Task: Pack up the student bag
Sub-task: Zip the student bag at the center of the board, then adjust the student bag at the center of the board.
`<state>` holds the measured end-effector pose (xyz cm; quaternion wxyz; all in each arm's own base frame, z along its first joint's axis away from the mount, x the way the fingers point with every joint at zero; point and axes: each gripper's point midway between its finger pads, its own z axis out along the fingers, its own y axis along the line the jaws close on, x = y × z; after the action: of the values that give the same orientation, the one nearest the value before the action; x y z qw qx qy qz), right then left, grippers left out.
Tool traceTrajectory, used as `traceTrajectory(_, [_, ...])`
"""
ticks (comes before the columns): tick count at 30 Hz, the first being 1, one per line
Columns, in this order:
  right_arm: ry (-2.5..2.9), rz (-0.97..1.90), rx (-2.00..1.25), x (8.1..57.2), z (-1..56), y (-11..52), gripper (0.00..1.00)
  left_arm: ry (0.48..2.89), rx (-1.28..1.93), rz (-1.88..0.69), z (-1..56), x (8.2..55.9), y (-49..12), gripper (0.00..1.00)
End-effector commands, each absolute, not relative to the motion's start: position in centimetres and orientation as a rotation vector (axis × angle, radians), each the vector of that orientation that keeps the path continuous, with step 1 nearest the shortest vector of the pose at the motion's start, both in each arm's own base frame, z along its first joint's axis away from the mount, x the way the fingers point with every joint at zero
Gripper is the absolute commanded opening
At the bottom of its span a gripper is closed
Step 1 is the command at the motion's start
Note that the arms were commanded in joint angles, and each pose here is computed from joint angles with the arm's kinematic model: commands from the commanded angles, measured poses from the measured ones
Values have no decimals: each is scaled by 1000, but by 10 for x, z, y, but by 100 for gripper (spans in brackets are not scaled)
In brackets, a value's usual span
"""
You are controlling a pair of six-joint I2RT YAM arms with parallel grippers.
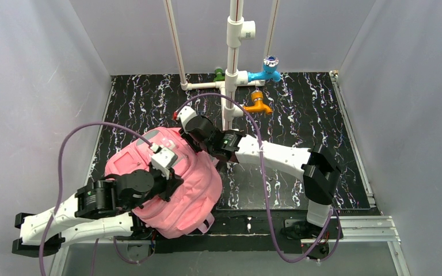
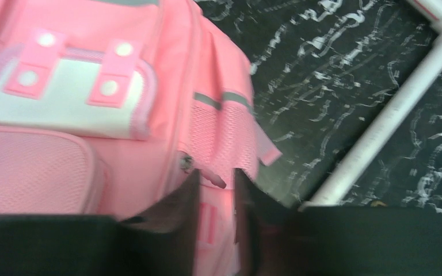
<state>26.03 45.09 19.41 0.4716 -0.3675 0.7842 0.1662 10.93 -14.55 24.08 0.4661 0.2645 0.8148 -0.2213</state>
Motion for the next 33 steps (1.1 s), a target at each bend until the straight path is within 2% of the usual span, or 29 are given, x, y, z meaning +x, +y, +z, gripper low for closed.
traceTrajectory(1, [1940, 232, -889, 286, 213, 411, 49, 2018, 556, -490, 225, 123, -155, 0])
traceTrajectory(4, [1979, 245, -879, 276, 221, 399, 60, 2032, 508, -475, 214, 129, -161, 0])
traceTrajectory(7, [2006, 320, -833, 261, 231, 389, 66, 2066, 489, -455, 196, 130, -165, 0])
traceTrajectory(14, [2029, 521, -923, 207, 227, 396, 69, 2237, 406, -339, 125, 128, -154, 0])
traceTrajectory(20, [2048, 581, -901, 191, 217, 389, 72, 2481, 199, -285, 80, 136, -135, 0])
traceTrajectory(28, [2082, 586, -898, 181, 206, 377, 72, 2532, 178, -273, 94, 175, -133, 0])
traceTrajectory(33, [2103, 588, -884, 174, 196, 364, 73, 2482, 196, -329, 116, 212, -145, 0])
